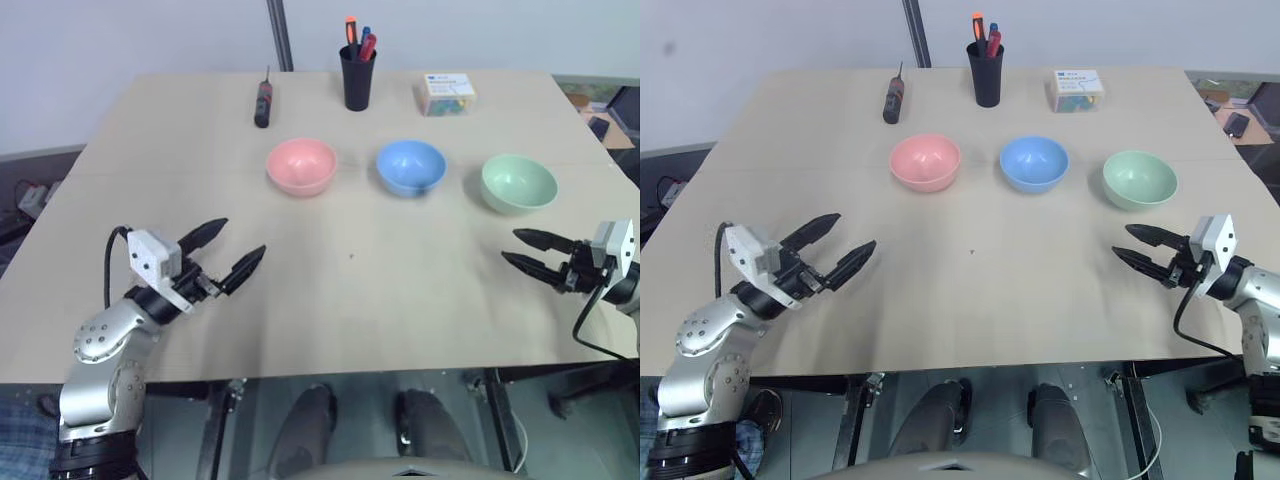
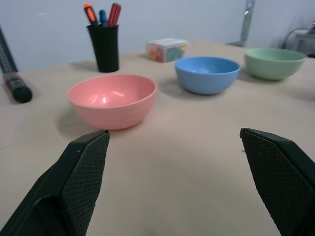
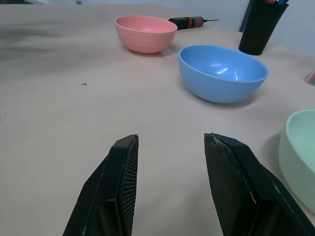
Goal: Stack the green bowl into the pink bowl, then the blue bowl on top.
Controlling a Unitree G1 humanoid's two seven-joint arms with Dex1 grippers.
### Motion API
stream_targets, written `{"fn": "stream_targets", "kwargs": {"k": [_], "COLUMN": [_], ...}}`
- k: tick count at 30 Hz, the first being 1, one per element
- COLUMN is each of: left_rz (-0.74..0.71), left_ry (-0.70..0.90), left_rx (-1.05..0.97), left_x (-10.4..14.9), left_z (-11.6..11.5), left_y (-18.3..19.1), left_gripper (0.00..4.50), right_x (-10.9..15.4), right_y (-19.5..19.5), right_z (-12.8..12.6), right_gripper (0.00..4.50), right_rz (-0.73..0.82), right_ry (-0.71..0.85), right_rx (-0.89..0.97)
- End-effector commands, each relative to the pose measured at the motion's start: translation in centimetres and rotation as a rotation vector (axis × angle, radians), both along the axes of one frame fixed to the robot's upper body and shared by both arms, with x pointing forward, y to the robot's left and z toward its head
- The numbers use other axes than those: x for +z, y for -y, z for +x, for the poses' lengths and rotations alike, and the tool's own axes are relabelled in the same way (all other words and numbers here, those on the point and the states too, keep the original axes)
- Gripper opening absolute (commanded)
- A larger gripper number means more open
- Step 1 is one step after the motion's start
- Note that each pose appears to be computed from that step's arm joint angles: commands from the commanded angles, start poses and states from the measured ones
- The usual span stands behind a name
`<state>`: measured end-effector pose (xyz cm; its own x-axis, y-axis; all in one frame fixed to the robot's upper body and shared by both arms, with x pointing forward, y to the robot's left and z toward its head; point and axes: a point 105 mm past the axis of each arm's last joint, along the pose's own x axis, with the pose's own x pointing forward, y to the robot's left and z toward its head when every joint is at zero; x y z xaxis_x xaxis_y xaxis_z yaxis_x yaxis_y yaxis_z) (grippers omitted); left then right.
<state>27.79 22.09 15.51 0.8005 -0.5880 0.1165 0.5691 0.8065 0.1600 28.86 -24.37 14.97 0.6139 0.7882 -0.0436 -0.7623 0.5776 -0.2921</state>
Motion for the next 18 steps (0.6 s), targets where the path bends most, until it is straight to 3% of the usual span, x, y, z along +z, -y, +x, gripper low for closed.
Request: {"fn": "stream_targets", "kwargs": {"k": [1,10,18], "left_rz": [0.025,0.201,0.424], "left_ry": [0.022,0.034,-0.008], "left_rx": [0.015,0.076,0.033], "left_x": [1.4,3.5,2.8], "left_z": [1.2,6.0,11.0], "left_y": [0.6,2.1,4.2], "left_gripper": [4.5,4.5,4.5], "right_x": [1.7,3.4,5.0], "right_y": [-0.9,-2.6,-4.7], "right_z": [-0.4,-1.0,-1.5], "right_gripper": [2.21,2.21,2.21], "right_rz": [0.021,0.049,0.089], "right_ry": [0.059,0.089,0.133], "right_rx": [0.013,0.018,0.032]}}
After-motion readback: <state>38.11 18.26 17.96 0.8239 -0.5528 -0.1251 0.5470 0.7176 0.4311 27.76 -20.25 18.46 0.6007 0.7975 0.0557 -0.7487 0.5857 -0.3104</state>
